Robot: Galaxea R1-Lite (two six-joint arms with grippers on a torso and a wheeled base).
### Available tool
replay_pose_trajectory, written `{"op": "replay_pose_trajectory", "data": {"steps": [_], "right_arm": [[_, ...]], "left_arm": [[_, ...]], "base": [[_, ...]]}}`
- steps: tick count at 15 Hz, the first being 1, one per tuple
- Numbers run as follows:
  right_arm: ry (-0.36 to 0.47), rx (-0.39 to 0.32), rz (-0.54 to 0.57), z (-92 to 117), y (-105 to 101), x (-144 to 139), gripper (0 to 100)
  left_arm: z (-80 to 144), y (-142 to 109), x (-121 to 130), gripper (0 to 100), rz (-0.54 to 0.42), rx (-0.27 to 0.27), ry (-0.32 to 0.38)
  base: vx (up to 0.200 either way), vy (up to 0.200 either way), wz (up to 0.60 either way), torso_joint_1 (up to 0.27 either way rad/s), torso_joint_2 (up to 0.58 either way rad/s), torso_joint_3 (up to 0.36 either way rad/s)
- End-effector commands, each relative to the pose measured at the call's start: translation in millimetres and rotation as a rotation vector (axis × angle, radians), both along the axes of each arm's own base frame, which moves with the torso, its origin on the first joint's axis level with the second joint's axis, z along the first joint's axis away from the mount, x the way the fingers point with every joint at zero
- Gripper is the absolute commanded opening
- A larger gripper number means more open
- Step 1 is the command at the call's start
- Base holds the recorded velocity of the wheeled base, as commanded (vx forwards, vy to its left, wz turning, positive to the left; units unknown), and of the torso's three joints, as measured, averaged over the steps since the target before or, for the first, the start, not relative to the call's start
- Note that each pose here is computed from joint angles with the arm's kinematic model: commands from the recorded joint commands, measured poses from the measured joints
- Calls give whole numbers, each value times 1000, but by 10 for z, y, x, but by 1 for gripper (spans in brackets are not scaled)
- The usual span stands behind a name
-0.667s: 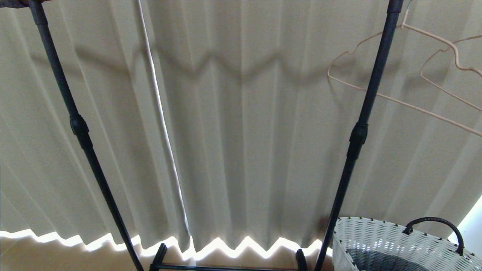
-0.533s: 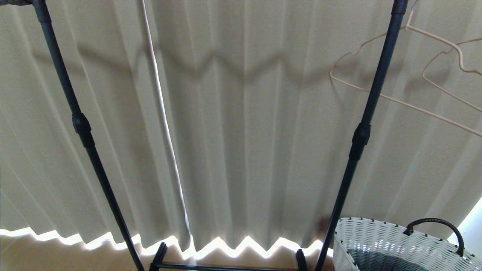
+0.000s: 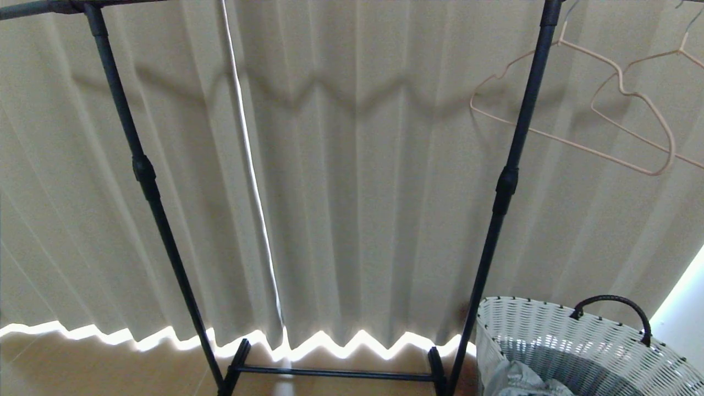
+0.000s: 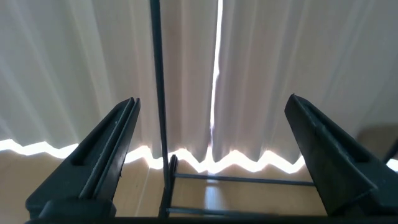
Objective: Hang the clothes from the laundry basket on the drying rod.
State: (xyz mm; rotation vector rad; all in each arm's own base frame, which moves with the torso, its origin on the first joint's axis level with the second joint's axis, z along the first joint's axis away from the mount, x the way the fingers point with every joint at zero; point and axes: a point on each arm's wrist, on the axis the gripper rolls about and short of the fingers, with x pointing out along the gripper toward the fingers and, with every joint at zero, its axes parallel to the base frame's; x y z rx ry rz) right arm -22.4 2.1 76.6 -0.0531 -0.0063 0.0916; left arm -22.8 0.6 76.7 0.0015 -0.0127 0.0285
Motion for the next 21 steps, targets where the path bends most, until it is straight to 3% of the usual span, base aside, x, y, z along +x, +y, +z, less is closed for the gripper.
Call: {"op": "replay_pose_trajectory", "data": {"steps": [1, 5, 17, 21], "right_arm": [[1, -1, 0, 1, 0, 1, 100], [1, -1, 2, 1, 1, 1, 100], [2, -1, 3, 0, 1, 1, 100], [1, -1, 3, 1, 1, 1, 100]], "left_arm": [[2, 0, 0, 100, 1, 0, -1], [2, 0, 0, 100, 2, -2, -1], [2, 0, 0, 100, 1, -5, -1], [2, 0, 0, 100, 1, -5, -1]], "base": [[-200, 0, 0, 7, 7, -2], [-200, 0, 0, 4, 2, 1], [0, 0, 0, 0, 0, 0], [0, -200, 0, -1, 5, 0]]}}
